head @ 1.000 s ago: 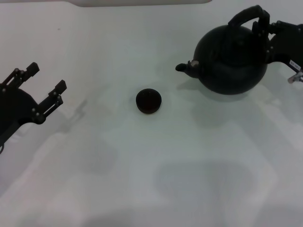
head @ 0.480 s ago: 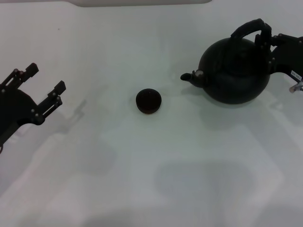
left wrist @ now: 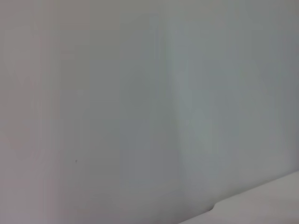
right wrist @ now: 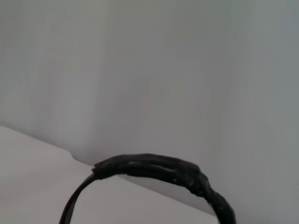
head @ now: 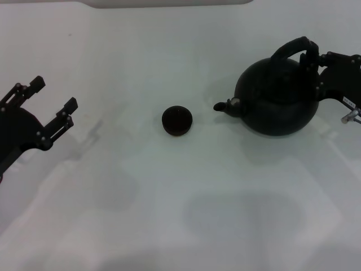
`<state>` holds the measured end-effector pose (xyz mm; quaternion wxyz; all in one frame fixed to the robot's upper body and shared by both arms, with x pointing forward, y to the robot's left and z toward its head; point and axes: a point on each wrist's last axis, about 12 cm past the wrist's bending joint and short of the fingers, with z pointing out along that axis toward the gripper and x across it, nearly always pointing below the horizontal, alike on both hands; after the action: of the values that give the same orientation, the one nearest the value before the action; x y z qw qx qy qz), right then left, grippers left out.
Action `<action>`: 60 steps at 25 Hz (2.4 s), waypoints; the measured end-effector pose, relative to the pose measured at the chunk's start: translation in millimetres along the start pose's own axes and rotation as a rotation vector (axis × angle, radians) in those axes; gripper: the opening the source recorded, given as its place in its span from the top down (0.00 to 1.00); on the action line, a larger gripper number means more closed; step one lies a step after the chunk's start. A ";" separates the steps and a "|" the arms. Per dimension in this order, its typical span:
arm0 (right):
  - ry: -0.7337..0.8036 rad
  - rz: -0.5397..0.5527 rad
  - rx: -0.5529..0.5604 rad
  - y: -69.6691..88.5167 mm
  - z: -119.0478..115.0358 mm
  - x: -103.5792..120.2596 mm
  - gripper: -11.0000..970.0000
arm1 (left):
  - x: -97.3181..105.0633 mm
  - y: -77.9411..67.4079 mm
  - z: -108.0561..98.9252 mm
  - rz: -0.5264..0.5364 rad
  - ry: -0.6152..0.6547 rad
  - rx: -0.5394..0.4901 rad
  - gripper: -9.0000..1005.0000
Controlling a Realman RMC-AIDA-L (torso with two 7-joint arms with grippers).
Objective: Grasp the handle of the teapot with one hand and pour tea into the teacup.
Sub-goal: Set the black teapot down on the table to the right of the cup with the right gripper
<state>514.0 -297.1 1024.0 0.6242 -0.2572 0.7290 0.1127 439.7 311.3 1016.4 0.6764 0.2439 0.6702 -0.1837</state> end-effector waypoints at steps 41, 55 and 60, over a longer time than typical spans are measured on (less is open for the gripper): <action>-0.087 0.061 0.062 -14.3 -6.4 -4.7 0.16 | -15.2 27.5 -3.7 0.035 -0.077 -0.137 0.26; -0.165 0.081 0.039 -7.7 -44.5 3.0 0.16 | -15.2 26.3 -4.8 0.044 -0.080 -0.139 0.26; -0.160 0.086 0.039 -6.5 -51.1 7.2 0.16 | -16.3 26.7 -2.0 0.051 -0.085 -0.133 0.26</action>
<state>473.1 -329.1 1028.0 0.6801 -0.2036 0.6891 0.1452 452.9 332.8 1034.9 0.7234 0.2072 0.6454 -0.1315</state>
